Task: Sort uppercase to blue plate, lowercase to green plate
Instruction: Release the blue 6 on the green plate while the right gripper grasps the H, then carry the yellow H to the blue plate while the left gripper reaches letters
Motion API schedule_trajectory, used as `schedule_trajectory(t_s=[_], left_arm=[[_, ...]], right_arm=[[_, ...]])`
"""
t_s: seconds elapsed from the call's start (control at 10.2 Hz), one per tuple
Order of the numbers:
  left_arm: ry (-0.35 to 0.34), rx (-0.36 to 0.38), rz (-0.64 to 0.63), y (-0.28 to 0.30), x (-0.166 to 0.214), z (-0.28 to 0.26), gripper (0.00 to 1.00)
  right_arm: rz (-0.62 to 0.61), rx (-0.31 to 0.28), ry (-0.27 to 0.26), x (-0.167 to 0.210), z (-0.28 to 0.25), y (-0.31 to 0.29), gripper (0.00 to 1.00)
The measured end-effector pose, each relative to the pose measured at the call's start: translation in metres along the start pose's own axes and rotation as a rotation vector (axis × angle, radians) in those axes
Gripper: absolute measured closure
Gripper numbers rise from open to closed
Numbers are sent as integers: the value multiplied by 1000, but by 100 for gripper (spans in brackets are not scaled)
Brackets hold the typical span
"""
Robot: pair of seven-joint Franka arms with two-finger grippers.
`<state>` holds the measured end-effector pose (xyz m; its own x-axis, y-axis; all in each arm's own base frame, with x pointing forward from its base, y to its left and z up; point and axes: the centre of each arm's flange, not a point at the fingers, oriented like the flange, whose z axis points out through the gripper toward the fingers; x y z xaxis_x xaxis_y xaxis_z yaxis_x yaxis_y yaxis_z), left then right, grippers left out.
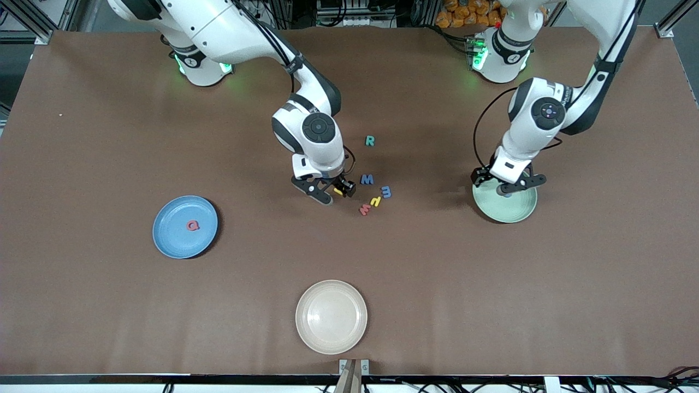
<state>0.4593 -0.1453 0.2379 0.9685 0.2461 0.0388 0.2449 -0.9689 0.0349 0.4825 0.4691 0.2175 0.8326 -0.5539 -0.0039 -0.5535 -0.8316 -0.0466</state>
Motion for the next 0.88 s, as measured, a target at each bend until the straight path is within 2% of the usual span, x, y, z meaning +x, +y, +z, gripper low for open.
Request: schedule_trajectory(t_s=[0.29, 0.59, 0.69, 0.79, 0.88], left_arm=[[-5, -14, -14, 38, -22, -6, 25], [-5, -14, -15, 51, -23, -14, 21], [-9, -8, -15, 53, -19, -17, 18], [-11, -3, -16, 56, -15, -22, 8], [-7, -5, -16, 59, -10, -27, 6]], right_arm=[[-19, 6, -1, -10, 14, 4, 25], [-51, -6, 13, -17, 25, 5, 30], [-52, -7, 13, -17, 26, 6, 31], [-53, -10, 13, -17, 28, 6, 31], [-54, -14, 11, -18, 31, 7, 33]])
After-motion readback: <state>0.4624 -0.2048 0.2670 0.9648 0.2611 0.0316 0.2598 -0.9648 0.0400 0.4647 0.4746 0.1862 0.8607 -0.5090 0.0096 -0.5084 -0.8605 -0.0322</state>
